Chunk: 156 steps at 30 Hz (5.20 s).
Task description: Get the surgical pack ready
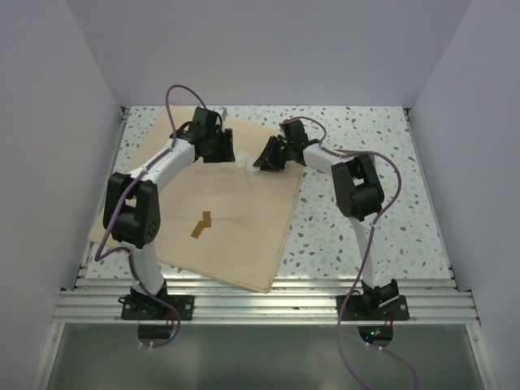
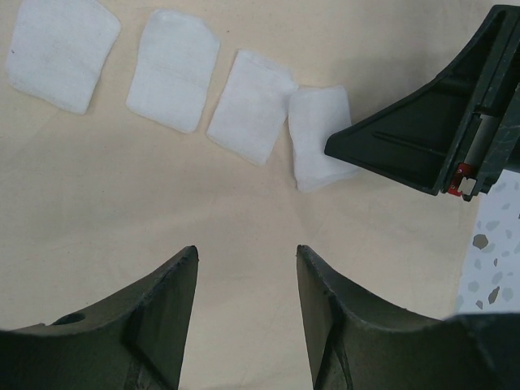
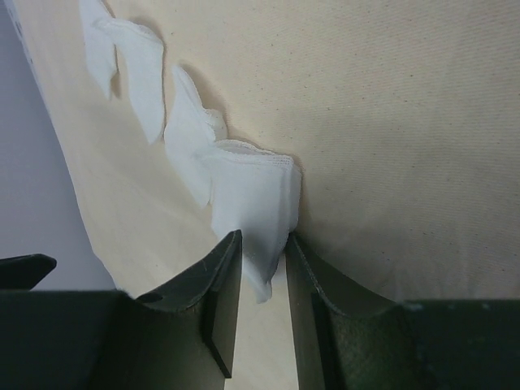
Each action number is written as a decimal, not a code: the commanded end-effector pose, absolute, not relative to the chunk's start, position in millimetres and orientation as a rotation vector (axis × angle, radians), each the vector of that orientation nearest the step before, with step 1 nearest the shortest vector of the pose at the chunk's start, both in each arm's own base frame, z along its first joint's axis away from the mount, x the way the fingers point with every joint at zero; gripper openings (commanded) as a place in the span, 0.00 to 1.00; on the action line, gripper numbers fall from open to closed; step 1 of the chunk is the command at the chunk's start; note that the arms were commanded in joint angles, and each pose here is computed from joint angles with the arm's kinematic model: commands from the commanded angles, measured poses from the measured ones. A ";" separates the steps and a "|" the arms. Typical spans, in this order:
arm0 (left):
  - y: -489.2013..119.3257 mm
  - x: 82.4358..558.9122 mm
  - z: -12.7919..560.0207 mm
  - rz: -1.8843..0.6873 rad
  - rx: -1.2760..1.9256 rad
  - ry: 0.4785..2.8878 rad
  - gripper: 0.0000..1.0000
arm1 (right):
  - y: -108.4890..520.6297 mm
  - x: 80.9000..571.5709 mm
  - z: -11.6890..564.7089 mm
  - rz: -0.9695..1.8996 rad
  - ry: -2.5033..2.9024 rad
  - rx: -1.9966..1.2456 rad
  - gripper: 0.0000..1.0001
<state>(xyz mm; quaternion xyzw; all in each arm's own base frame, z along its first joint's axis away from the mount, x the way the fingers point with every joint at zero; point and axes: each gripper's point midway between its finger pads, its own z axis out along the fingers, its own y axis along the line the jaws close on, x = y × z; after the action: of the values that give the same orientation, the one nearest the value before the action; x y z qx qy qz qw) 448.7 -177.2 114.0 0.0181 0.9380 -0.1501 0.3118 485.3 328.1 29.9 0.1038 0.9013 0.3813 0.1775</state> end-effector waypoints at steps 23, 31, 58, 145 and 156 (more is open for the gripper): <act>-168.4 451.8 130.1 -0.409 0.019 2.445 0.56 | 285.8 508.0 121.4 1.106 2.374 0.327 0.00; -169.8 452.3 130.9 -0.418 0.020 2.441 0.56 | 167.0 499.9 142.9 0.855 2.352 0.355 0.00; -173.6 445.2 115.2 -0.449 0.035 2.480 0.56 | 68.6 499.6 87.6 0.506 2.475 0.231 0.00; -90.3 555.1 14.1 -0.509 0.199 2.502 0.51 | 241.5 431.4 126.6 0.919 2.629 0.076 0.40; -97.4 550.1 14.8 -0.570 0.192 2.508 0.37 | 241.1 431.1 125.4 0.918 2.622 0.081 0.39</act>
<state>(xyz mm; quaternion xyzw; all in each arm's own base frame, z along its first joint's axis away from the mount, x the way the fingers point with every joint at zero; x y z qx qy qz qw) 557.9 -89.3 30.0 0.0792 0.9315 -0.1847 0.3031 429.1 237.6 120.0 0.0307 0.9332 0.3132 0.1738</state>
